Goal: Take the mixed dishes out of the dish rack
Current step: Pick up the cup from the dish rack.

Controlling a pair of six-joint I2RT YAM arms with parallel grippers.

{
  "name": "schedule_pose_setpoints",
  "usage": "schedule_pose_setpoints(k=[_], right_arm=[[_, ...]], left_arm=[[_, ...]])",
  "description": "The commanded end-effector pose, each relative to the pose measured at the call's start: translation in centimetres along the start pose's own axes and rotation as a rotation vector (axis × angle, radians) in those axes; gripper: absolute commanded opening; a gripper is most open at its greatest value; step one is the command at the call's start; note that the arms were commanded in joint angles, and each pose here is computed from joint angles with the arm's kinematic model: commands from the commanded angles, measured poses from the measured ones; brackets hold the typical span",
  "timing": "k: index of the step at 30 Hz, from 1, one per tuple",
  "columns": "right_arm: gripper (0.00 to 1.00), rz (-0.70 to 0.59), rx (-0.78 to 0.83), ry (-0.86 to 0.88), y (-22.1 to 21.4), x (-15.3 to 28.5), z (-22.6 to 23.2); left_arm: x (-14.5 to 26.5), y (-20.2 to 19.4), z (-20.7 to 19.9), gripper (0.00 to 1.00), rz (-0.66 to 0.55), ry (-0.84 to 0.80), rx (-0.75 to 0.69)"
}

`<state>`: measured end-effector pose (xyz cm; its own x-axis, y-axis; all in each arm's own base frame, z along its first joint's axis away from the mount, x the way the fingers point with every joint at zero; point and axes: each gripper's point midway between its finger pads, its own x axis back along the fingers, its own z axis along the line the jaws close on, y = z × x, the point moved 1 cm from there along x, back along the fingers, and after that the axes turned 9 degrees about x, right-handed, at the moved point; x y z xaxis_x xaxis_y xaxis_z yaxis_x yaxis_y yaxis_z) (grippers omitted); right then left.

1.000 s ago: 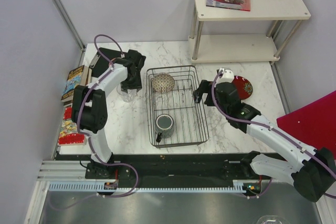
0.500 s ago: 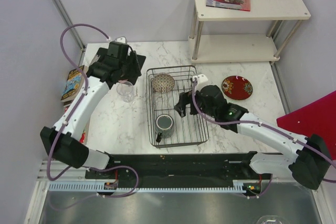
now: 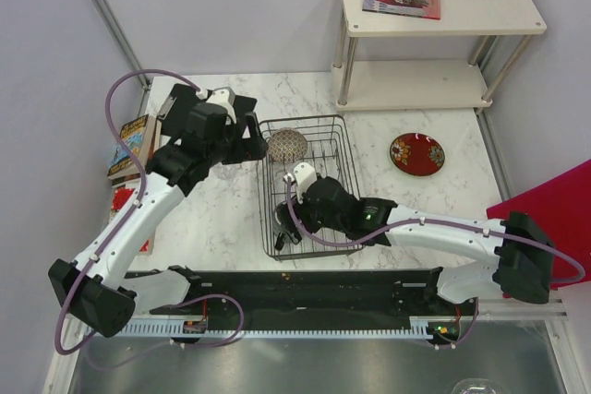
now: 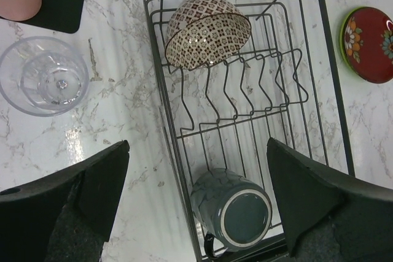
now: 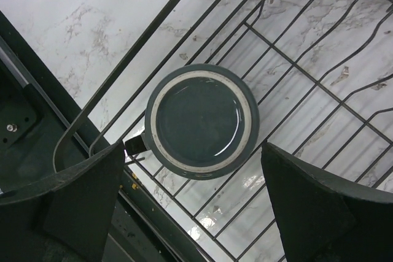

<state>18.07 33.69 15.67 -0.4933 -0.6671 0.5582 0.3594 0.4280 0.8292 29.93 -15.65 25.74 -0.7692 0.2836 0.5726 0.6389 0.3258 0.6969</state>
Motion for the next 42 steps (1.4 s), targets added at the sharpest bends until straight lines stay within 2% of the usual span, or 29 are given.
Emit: schedule_pose_setpoints(k=[1, 17, 24, 27, 28, 30, 31, 33, 34, 35, 36, 42], right_arm=[[0.98, -0.007, 0.026, -0.031, 1.0, -0.6, 0.8], [0.98, 0.101, 0.01, -0.064, -2.0, -4.8, 1.6], [0.98, 0.117, 0.001, -0.067, -2.8, -5.0, 1.7], [0.86, 0.097, -0.001, -0.069, -2.2, -4.6, 1.5], [0.73, 0.088, -0.002, -0.07, -1.9, -4.3, 1.5], [0.55, 0.077, -0.005, -0.072, -1.5, -3.9, 1.4], [0.41, 0.078, -0.004, -0.07, -1.4, -3.8, 1.4], [0.27, 0.065, -0.007, -0.069, -0.7, -3.2, 1.4], [0.11, 0.057, -0.007, -0.068, -0.2, -2.7, 1.4], [0.03, 0.051, -0.007, -0.069, 0.1, -2.4, 1.4], [0.0, 0.041, -0.009, -0.074, 0.5, -2.0, 1.3], [0.0, -0.098, -0.02, -0.122, 5.4, 2.4, 0.0]], left_arm=[[0.9, 0.7, -1.3, 0.99, -0.052, -0.083, 0.02], [0.4, -1.1, -0.3, 0.99, -0.023, -0.074, 0.023], [0.0, -1.3, -0.3, 0.99, -0.018, -0.073, 0.021], [-0.2, -1.5, -0.3, 0.99, -0.014, -0.074, 0.022], [-0.1, -1.4, -0.3, 0.99, -0.014, -0.076, 0.022], [-0.2, -1.4, -0.3, 0.99, -0.015, -0.075, 0.024], [-0.2, -1.5, -0.3, 0.99, -0.012, -0.073, 0.024], [-0.2, -1.5, -0.3, 0.99, -0.012, -0.073, 0.022], [-0.1, -1.4, -0.3, 0.99, -0.016, -0.074, 0.022], [-0.2, -1.5, -0.2, 0.99, -0.015, -0.073, 0.022], [-0.2, -1.5, -0.2, 0.99, -0.014, -0.071, 0.022], [-0.1, -1.5, -0.2, 0.99, -0.019, -0.072, 0.029]])
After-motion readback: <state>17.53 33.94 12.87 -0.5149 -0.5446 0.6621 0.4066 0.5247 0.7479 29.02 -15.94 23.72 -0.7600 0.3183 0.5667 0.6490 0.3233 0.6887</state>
